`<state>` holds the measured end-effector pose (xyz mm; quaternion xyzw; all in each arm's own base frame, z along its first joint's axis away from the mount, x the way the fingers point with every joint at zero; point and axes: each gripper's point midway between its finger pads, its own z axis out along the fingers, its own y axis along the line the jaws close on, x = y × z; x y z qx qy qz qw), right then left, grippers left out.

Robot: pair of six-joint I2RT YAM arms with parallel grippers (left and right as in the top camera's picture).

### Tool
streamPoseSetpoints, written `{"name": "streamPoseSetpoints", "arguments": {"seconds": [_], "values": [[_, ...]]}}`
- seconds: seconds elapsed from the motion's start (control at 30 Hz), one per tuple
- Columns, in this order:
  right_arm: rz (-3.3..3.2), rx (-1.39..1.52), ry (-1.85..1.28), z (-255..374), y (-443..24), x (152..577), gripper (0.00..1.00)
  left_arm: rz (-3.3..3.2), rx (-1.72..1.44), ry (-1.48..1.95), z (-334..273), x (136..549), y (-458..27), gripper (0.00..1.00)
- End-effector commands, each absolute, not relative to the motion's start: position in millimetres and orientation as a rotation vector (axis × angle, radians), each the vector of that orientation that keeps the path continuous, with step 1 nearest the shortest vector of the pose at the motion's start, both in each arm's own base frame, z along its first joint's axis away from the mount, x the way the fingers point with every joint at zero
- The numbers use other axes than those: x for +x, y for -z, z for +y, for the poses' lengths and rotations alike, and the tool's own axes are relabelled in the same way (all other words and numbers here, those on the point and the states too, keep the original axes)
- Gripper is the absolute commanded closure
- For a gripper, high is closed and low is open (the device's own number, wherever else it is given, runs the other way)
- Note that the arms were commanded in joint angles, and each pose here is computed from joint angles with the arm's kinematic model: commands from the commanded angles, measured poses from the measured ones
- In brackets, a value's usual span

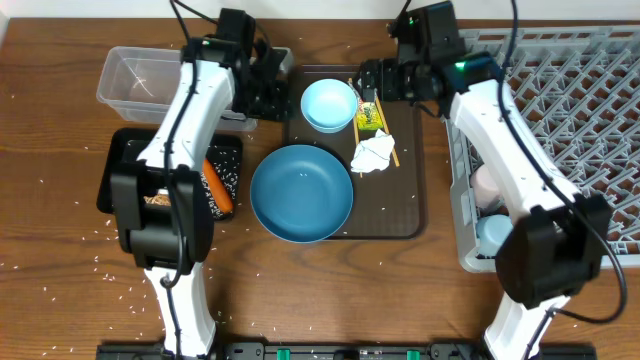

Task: Sort waste into correct bins and load items into the dishwasher rack
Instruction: 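Release the cup and raise the right gripper toward the brown tray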

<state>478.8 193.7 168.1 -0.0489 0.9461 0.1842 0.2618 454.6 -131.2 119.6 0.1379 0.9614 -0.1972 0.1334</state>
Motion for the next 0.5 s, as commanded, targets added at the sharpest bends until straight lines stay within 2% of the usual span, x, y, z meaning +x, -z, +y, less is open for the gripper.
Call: {"name": "streamPoseSetpoints", "arguments": {"seconds": [0.0, 0.13, 0.23, 0.33, 0.47], "values": [[2.576, -0.077, -0.499, 189, -164, 482, 0.01, 2.631, 0.31, 0.386, -94, 462, -195, 0.62], [2.561, -0.067, -0.491, 185, -166, 487, 0.01, 2.476, 0.242, 0.238, -62, 456, -261, 0.61], [2.529, -0.052, -0.444, 180, -169, 495, 0.01, 2.406, 0.22, 0.209, -53, 449, -289, 0.53], [2.511, -0.003, -0.389, 171, -170, 501, 0.01, 2.391, 0.212, 0.217, -55, 447, -296, 0.52], [2.512, 0.082, -0.419, 158, -170, 506, 0.01, 2.424, 0.252, 0.263, -76, 455, -276, 0.51]]}}
